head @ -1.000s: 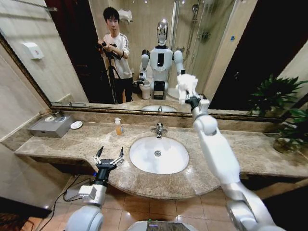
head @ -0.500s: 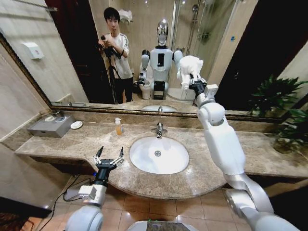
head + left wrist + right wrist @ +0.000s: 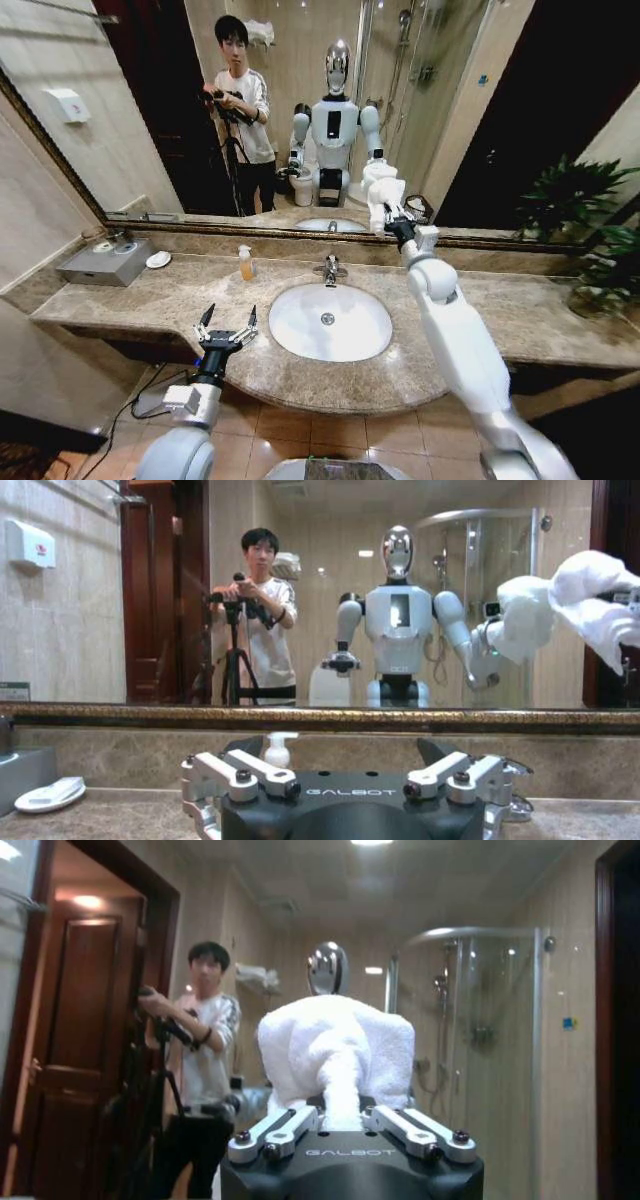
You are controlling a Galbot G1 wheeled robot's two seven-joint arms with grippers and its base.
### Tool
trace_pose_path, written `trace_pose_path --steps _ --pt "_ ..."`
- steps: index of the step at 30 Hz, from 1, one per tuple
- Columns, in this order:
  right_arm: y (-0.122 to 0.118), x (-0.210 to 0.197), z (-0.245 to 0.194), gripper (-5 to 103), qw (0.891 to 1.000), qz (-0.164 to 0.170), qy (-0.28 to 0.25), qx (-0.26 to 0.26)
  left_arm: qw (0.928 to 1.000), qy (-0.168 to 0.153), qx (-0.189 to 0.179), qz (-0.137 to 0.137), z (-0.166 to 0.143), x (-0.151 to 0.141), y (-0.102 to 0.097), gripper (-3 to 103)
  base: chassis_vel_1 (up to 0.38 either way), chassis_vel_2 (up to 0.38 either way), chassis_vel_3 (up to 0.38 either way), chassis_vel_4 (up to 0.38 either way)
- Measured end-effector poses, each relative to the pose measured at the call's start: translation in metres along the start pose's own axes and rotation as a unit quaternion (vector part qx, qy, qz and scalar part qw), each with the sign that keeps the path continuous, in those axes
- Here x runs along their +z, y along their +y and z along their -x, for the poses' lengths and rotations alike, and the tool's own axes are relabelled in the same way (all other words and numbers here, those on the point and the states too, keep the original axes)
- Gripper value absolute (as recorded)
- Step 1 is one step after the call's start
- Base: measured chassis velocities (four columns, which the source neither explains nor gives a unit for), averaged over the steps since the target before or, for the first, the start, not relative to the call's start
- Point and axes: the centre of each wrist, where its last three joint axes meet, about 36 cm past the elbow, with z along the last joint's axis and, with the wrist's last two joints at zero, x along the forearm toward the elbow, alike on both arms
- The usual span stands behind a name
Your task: Pick up the towel from the sink counter and wipe the mirror surface.
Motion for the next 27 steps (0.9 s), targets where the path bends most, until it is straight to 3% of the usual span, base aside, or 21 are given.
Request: trace_pose_path --steps 16,27 --pt "0.022 -0.016 -0.008 13 1.0 -0.004 -0.019 -0.015 1.0 0.0 0.0 0.0 0.0 0.0 0.0 100 0.002 0.003 -0.004 -0.003" --pt "0.024 -0.014 -0.014 13 1.0 -0.004 -0.016 -0.015 1.0 0.0 0.0 0.0 0.0 0.0 0.0 100 0.122 0.121 -0.119 -0.11"
